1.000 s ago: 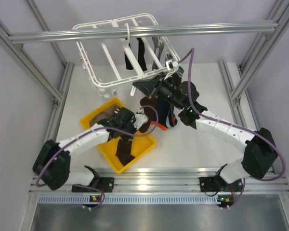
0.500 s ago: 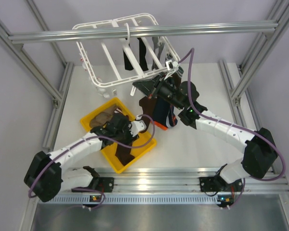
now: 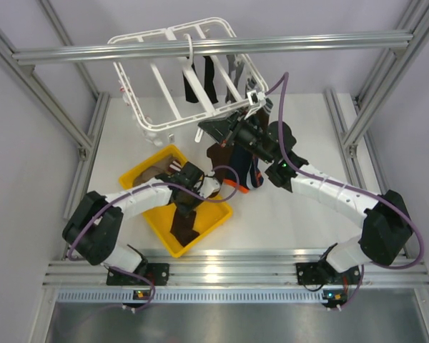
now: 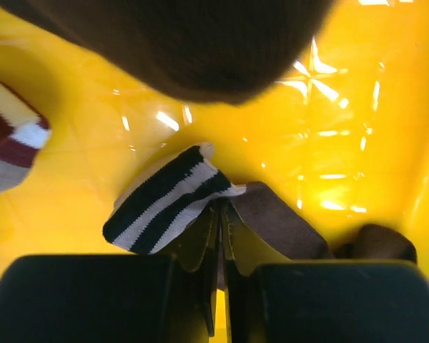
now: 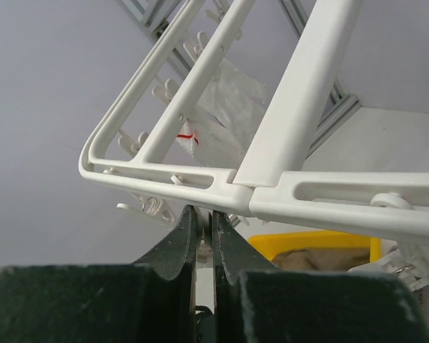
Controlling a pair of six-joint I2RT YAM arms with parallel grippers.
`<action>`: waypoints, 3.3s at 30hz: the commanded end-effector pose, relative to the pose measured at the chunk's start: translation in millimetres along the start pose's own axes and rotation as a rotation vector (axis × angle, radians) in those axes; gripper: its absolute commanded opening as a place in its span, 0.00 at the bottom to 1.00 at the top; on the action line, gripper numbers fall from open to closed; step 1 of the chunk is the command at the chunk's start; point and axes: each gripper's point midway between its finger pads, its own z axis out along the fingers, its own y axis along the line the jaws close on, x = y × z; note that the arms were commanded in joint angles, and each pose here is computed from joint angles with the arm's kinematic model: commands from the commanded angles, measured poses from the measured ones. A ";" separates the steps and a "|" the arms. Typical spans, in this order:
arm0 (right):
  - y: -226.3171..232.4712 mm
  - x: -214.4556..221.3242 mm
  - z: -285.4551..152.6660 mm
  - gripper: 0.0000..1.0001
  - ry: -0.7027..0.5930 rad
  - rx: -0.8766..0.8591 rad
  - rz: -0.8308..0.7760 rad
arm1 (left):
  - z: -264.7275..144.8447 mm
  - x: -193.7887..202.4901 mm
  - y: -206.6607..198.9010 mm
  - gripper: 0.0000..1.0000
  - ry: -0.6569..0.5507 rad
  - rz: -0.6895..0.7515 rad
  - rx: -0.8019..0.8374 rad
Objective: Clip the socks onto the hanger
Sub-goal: Pick up the sock from the bin.
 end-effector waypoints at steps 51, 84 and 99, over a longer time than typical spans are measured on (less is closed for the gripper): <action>0.6 -35.8 -9.6 0.00 -0.099 0.012 -0.052 | -17.9 -23.6 7.8 0.00 -0.025 0.075 0.001; 2.1 -37.7 -11.3 0.00 -0.105 0.008 -0.058 | -50.1 31.3 -32.4 0.36 -0.035 0.495 0.221; 2.6 -38.4 -11.6 0.00 -0.109 0.008 -0.056 | -63.2 -6.0 -28.7 0.55 -0.135 0.083 0.135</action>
